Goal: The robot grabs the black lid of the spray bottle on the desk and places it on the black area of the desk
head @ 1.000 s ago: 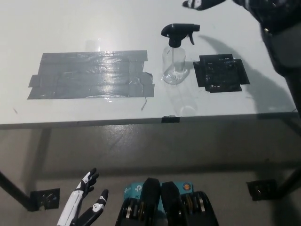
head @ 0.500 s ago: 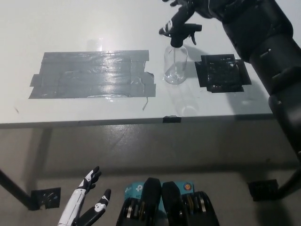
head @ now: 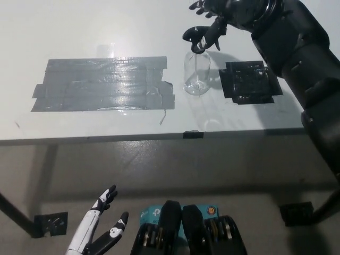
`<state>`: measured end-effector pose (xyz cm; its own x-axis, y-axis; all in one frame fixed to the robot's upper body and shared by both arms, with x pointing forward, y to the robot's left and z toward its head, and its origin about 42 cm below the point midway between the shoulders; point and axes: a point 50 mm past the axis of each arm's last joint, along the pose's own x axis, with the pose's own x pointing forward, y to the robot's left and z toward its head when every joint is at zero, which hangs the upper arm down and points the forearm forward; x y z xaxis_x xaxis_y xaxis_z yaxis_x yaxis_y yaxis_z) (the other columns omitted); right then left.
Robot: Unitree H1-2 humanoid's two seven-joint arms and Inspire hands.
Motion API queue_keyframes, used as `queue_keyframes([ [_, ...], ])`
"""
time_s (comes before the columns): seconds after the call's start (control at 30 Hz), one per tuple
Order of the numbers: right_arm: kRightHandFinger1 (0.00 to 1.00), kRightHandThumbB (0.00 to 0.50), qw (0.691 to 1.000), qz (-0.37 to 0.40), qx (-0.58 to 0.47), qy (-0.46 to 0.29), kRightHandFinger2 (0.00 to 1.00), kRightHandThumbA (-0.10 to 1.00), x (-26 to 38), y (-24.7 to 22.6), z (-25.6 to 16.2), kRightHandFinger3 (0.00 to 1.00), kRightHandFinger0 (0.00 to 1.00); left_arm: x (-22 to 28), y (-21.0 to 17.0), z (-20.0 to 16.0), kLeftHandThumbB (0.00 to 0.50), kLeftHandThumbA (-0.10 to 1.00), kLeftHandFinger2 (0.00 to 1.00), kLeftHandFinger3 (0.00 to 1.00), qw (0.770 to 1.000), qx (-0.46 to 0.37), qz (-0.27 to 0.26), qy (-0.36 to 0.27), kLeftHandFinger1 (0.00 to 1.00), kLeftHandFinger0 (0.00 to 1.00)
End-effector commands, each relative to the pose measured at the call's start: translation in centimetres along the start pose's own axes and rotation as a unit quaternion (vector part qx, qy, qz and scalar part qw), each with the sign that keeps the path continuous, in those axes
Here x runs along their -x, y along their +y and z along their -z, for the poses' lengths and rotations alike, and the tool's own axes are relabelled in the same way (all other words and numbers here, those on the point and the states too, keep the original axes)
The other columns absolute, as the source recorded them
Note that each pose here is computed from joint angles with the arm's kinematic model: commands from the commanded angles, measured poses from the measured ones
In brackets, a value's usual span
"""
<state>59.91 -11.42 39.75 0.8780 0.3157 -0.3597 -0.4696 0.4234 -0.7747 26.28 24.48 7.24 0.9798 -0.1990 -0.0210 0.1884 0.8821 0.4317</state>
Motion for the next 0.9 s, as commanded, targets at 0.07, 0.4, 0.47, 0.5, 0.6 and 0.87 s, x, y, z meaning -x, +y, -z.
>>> queue_keyframes([
  [0.07, 1.0, 0.5, 0.997, 0.055, 0.037, -0.032, 1.0, 0.78, 1.6, -3.9, -2.6, 1.0, 1.0, -0.5, 0.7, -1.4, 0.025, 0.59, 1.0, 1.0, 0.999, -0.032, 0.005, -0.04, 0.98, 1.0],
  [0.4, 1.0, 0.5, 0.998, 0.035, 0.016, -0.04, 1.0, 0.77, 1.4, -3.3, -1.9, 1.0, 1.0, -0.8, 0.7, -2.0, 0.014, 0.54, 0.94, 1.0, 0.998, -0.048, 0.01, -0.047, 0.94, 0.97],
  [0.47, 1.0, 0.5, 0.999, 0.03, 0.004, -0.044, 1.0, 0.76, 1.3, -3.2, -1.7, 1.0, 1.0, -0.9, 0.7, -2.0, 0.022, 0.52, 0.92, 1.0, 0.998, -0.05, 0.007, -0.049, 0.92, 0.96],
  [0.5, 1.0, 0.5, 0.999, 0.03, -0.001, -0.044, 1.0, 0.75, 1.4, -3.3, -1.7, 1.0, 1.0, -1.0, 0.7, -2.1, 0.025, 0.51, 0.92, 1.0, 0.998, -0.05, 0.007, -0.049, 0.92, 0.95],
  [0.6, 1.0, 0.5, 0.998, 0.025, -0.018, -0.047, 1.0, 0.74, 1.3, -3.2, -1.3, 1.0, 1.0, -1.1, 0.7, -2.2, 0.027, 0.42, 0.9, 1.0, 0.997, -0.053, 0.007, -0.052, 0.89, 0.91],
  [0.87, 1.0, 0.49, 0.999, 0.019, -0.013, -0.042, 1.0, 0.75, 1.3, -3.0, -0.5, 1.0, 1.0, -1.1, 0.6, -2.3, 0.031, 0.33, 0.87, 0.99, 0.997, -0.062, 0.007, -0.05, 0.85, 0.87],
])
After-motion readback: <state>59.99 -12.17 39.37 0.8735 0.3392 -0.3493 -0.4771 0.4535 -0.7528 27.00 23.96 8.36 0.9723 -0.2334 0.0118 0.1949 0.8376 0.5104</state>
